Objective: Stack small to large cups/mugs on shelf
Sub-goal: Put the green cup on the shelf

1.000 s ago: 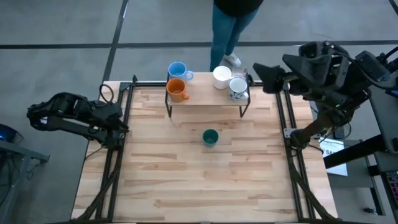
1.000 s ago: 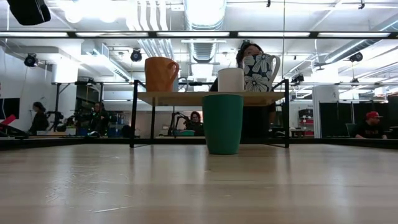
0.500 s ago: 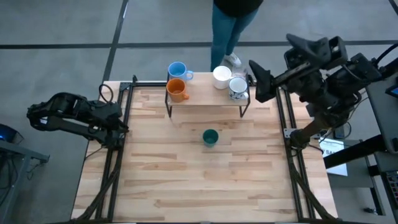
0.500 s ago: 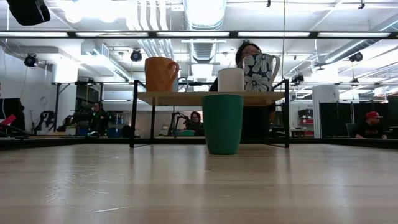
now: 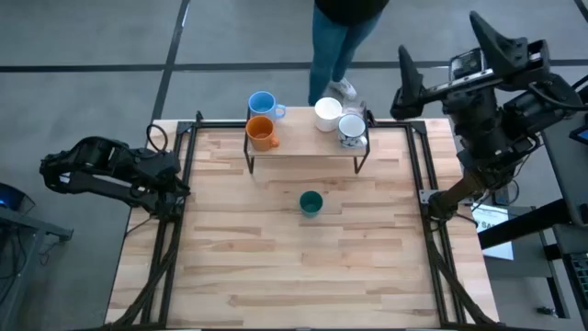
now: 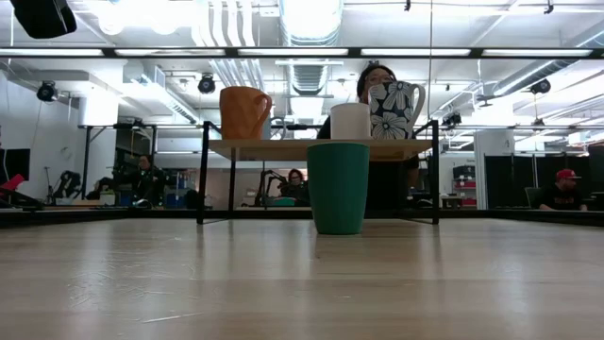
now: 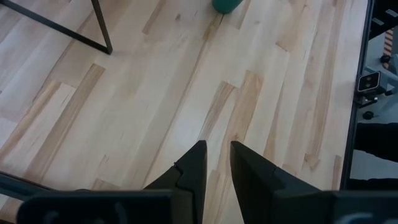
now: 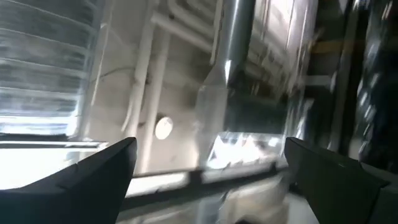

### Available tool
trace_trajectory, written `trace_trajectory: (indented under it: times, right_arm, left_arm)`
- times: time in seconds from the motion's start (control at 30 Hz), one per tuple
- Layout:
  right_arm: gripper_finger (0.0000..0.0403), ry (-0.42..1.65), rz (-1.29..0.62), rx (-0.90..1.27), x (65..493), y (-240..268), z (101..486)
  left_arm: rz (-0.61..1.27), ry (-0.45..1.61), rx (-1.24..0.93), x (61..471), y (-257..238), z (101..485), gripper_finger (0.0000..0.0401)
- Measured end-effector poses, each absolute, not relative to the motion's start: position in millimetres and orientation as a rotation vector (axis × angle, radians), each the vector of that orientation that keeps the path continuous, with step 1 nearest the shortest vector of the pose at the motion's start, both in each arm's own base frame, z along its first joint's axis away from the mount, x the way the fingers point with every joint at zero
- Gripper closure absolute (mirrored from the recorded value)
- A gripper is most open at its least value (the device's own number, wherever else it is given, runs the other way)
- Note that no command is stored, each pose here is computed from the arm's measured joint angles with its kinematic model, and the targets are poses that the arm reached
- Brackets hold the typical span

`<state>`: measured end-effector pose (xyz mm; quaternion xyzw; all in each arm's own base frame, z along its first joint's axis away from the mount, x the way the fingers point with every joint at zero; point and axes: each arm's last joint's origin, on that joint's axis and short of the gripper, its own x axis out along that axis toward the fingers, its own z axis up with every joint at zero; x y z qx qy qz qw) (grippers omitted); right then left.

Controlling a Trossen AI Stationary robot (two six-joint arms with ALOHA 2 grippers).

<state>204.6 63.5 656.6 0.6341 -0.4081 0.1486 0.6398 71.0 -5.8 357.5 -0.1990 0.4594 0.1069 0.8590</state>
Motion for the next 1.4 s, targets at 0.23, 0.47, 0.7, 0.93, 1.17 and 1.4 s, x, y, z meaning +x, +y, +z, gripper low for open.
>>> trace_trajectory:
  times: [0.23, 0.47, 0.7, 0.93, 1.17, 1.4]
  right_arm:
    - [0.0003, -1.017, 0.282, 1.402, 195.5, 58.7, 661.1]
    - [0.0003, -1.034, 0.184, 1.371, 195.7, 57.1, 660.1]
    - [0.0003, -1.026, 0.281, 1.362, 194.4, 58.7, 661.9]
    - [0.0003, -1.036, 0.338, 1.428, 192.8, 58.3, 662.8]
    - [0.0003, -1.068, 0.436, 1.536, 187.2, 56.4, 665.4]
    - [0.0003, -1.093, 0.689, 1.570, 178.8, 57.1, 670.3]
  left_arm:
    - [0.224, 0.965, -0.418, 71.1, -5.9, 357.5, 0.0344]
    - [0.218, 0.949, -0.426, 70.7, -5.9, 360.5, 0.0344]
    - [0.227, 0.946, -0.447, 70.5, -5.9, 360.5, 0.0344]
    - [0.227, 0.946, -0.447, 70.4, -5.9, 360.5, 0.0344]
    - [0.227, 0.947, -0.447, 70.4, -5.9, 360.4, 0.0344]
    - [0.227, 0.945, -0.447, 70.0, -5.9, 360.4, 0.0344]
